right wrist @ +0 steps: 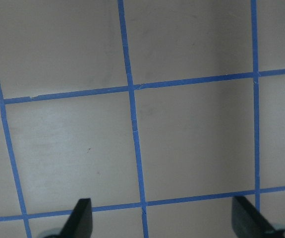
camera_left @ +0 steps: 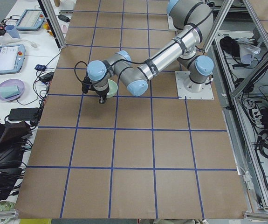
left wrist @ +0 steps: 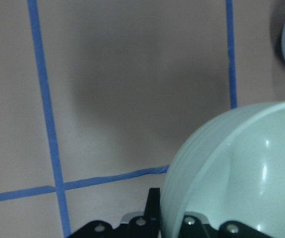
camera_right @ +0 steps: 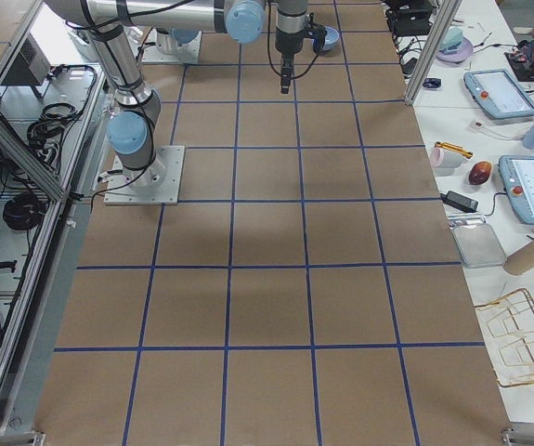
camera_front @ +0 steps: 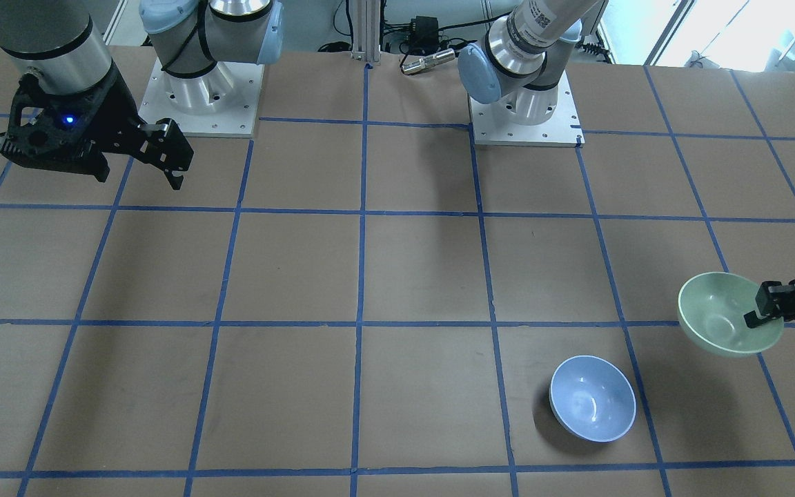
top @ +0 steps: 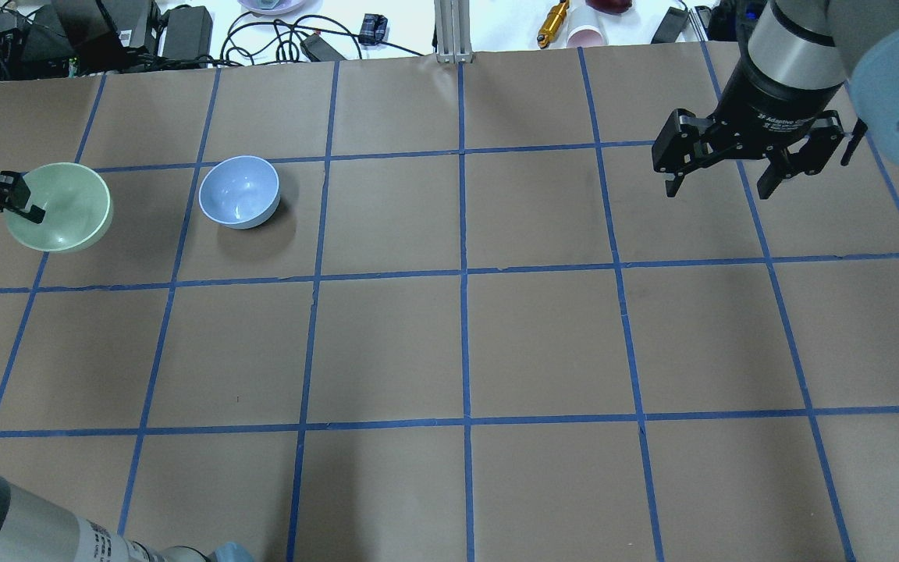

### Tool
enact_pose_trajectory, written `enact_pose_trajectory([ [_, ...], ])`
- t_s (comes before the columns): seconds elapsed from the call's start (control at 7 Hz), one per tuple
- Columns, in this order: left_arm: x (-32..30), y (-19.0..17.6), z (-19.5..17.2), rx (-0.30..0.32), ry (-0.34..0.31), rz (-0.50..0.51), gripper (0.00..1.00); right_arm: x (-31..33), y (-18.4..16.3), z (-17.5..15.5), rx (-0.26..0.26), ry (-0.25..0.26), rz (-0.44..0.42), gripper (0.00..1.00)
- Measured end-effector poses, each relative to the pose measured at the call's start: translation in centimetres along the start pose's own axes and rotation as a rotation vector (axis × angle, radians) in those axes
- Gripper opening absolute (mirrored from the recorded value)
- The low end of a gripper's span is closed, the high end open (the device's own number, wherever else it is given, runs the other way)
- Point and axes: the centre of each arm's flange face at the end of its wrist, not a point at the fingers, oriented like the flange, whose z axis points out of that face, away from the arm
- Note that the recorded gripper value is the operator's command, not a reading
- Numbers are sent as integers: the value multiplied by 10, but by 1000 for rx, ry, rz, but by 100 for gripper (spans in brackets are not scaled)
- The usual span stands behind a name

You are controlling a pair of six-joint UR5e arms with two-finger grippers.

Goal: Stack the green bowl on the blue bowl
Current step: 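Lift the green bowl with the left gripper toward the blue bowl, then lower the green bowl into the blue bowl and open the left gripper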

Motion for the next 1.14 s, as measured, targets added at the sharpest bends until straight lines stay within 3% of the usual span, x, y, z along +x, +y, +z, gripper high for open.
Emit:
enact_pose_trajectory([
  [0.43,73,-36,19,-12,12,-96,0,0,0,0,0,0,0,100],
  [1.14,88,-65,70,24,132,-171,0,0,0,0,0,0,0,100],
])
